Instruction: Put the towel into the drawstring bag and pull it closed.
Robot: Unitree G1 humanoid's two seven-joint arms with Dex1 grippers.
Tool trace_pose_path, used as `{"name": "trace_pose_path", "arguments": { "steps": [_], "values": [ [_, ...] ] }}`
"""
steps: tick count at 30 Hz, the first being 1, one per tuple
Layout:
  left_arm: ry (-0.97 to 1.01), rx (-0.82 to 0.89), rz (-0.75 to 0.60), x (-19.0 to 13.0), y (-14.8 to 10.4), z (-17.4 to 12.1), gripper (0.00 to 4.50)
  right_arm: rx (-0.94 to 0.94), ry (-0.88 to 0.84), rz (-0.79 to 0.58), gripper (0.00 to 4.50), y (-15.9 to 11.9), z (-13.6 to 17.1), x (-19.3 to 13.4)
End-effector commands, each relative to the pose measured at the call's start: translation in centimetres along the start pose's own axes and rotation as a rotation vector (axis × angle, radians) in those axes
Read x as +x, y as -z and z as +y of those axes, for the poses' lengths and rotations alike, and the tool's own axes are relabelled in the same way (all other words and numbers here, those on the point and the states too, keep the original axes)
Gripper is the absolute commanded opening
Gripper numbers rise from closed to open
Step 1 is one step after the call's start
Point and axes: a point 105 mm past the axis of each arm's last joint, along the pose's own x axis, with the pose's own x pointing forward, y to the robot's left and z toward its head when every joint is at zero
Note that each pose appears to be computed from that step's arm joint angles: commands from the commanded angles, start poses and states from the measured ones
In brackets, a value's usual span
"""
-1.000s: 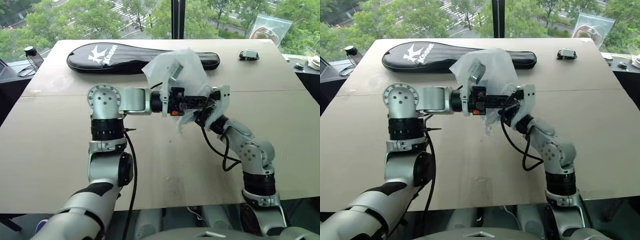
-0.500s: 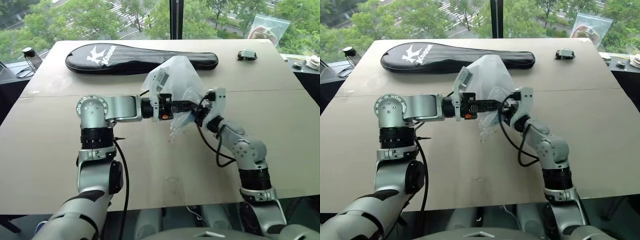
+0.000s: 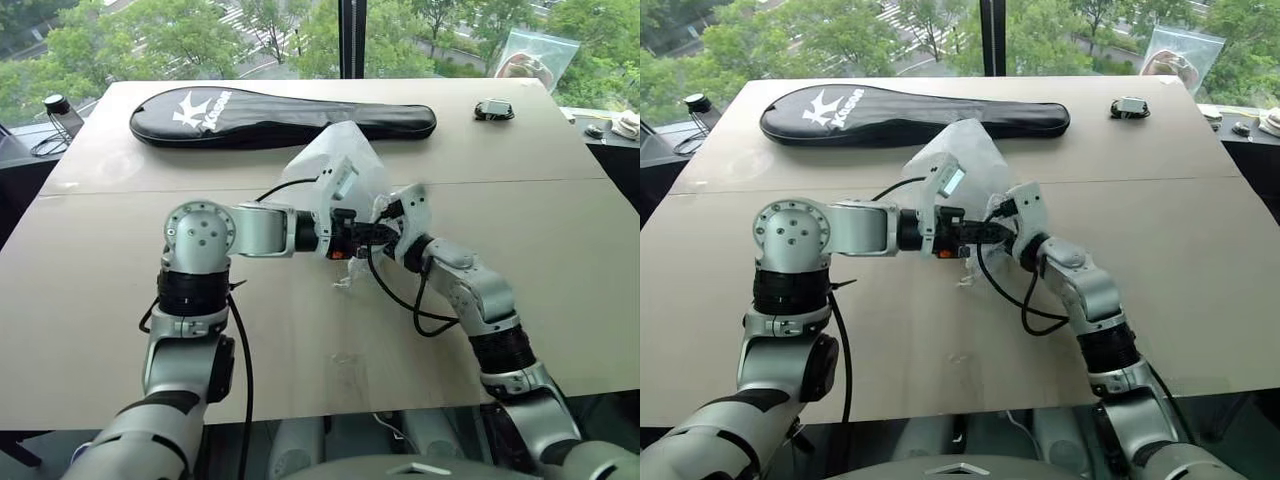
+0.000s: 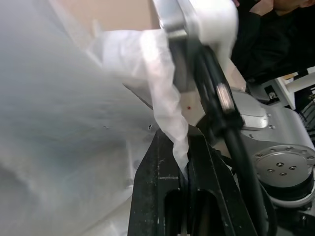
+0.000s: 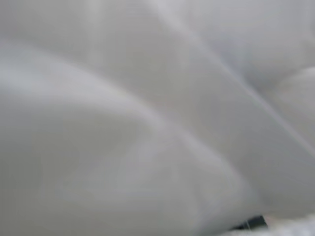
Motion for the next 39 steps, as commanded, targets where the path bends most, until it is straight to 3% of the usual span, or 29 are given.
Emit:
{"name": "trace_pose_path", "arguments": {
  "steps": [1,8,13,15,21,27,39],
  "values": [
    [0.014,0.013,-0.046,-0.3,-0.8,-0.3,0.0,-0.018,-0.102,-0.025,0.92,-1.1,1.5,0.7],
    [-0.082,0.044,-0.074,-1.8,-2.3,1.7,0.0,-0.257,-0.109,-0.013,4.16,-2.2,1.0,-2.3],
    [-0.126,0.065,-0.082,-2.8,-3.2,3.3,0.0,-0.338,-0.197,0.015,4.16,-3.0,1.7,-5.6],
    [-0.13,0.088,-0.076,-3.0,-3.3,3.6,0.0,-0.373,-0.199,0.017,4.34,-3.5,1.8,-6.4],
    [-0.109,0.18,-0.05,-3.9,-3.2,3.5,0.0,-0.463,-0.141,0.01,4.34,-4.8,1.4,-8.0],
    [-0.127,0.232,-0.031,-4.9,-3.1,3.9,0.0,-0.565,0.155,0.083,4.34,-4.0,-4.3,-6.9],
    [-0.152,0.285,-0.014,-5.2,-2.9,4.1,0.0,-0.578,0.103,0.127,4.34,-2.6,-4.8,-2.7]
  ]
}}
